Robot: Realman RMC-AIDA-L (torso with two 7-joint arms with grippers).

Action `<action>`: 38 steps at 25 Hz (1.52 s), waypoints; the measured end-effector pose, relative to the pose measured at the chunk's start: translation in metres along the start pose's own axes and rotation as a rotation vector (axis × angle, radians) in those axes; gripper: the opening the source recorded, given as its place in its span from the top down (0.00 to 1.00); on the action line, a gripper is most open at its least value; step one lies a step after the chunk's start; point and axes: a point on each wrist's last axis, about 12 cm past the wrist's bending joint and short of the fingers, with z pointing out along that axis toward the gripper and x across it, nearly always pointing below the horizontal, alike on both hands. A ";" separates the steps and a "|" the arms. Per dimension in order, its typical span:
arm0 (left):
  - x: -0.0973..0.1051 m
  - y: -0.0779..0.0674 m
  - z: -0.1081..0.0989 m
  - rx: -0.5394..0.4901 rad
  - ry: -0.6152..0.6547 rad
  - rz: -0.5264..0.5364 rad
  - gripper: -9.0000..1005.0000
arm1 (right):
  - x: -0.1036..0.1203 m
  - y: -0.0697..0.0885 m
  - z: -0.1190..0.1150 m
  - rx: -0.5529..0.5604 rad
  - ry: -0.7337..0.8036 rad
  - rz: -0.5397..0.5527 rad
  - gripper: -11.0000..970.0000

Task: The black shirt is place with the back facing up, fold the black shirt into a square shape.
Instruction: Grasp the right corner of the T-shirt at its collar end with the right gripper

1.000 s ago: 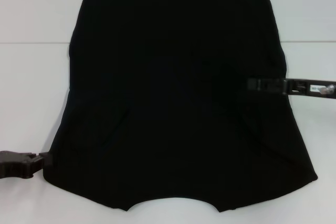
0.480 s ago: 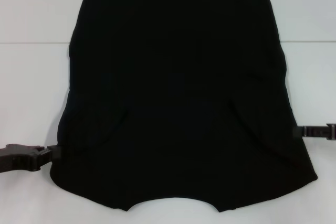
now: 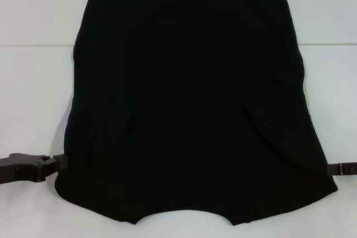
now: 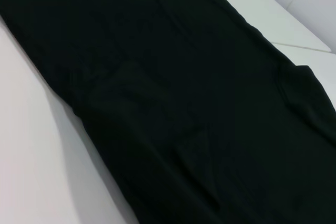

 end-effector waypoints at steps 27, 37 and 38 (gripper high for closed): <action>-0.001 0.001 0.000 -0.007 -0.001 0.001 0.98 | -0.001 0.017 0.022 -0.050 0.075 0.005 0.38; -0.002 0.002 0.000 -0.010 -0.002 0.009 0.98 | -0.006 0.019 0.025 -0.055 0.070 0.000 0.40; -0.003 0.002 0.000 -0.010 -0.002 0.010 0.98 | -0.006 0.019 0.025 -0.053 0.069 -0.001 0.40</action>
